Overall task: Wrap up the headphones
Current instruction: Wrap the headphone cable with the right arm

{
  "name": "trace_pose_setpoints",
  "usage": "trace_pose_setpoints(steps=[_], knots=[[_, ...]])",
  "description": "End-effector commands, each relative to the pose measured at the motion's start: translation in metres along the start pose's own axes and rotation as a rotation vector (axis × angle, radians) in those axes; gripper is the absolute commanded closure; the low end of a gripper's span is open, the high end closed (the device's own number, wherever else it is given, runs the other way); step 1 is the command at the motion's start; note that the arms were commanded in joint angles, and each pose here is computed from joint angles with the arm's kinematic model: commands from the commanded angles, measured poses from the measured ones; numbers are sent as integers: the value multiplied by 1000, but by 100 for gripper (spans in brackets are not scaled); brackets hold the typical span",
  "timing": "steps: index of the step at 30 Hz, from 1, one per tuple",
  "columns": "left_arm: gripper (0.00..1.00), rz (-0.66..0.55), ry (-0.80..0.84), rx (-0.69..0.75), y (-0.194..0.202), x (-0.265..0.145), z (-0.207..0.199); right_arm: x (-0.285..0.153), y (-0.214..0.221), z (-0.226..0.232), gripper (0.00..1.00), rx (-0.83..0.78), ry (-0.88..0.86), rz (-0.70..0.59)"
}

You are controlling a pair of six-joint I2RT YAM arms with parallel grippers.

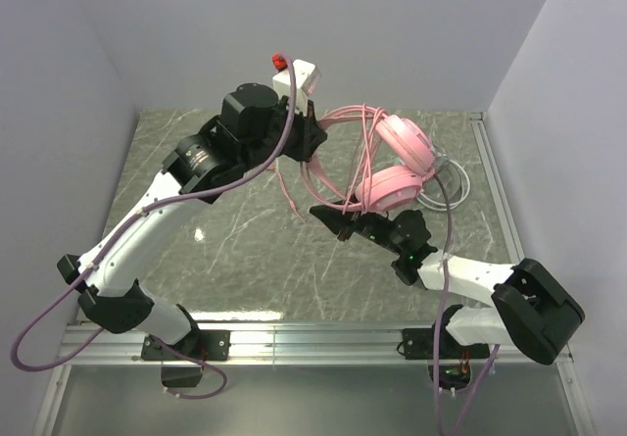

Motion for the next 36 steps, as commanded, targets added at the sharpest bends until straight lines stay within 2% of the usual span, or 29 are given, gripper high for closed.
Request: trace_pose_setpoints(steps=[1,5,12,19,24,32,36], knots=[[100,-234,-38,-111,-31,-6,4,-4,9,9,100,37,17,23],[100,-292,-122,-143,-17,-1,18,-10,23,17,100,64,21,59],[100,-263,-156,-255,6,9,49,-7,36,28,100,89,51,148],[100,-358,-238,-313,18,5,74,-2,50,35,100,113,31,193],[100,-361,-300,-321,25,6,87,-2,56,40,100,124,18,210],[100,-318,-188,-254,23,-1,84,-8,63,33,100,134,118,225],[100,-332,-221,-237,25,-7,89,-11,64,32,100,143,147,225]])
Point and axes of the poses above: each gripper's point midway between its finger pads, its own x axis out along the fingers, its own z axis along the line the jaws close on, y = z × x, the point moved 10 cm from there along -x, back along the fingers
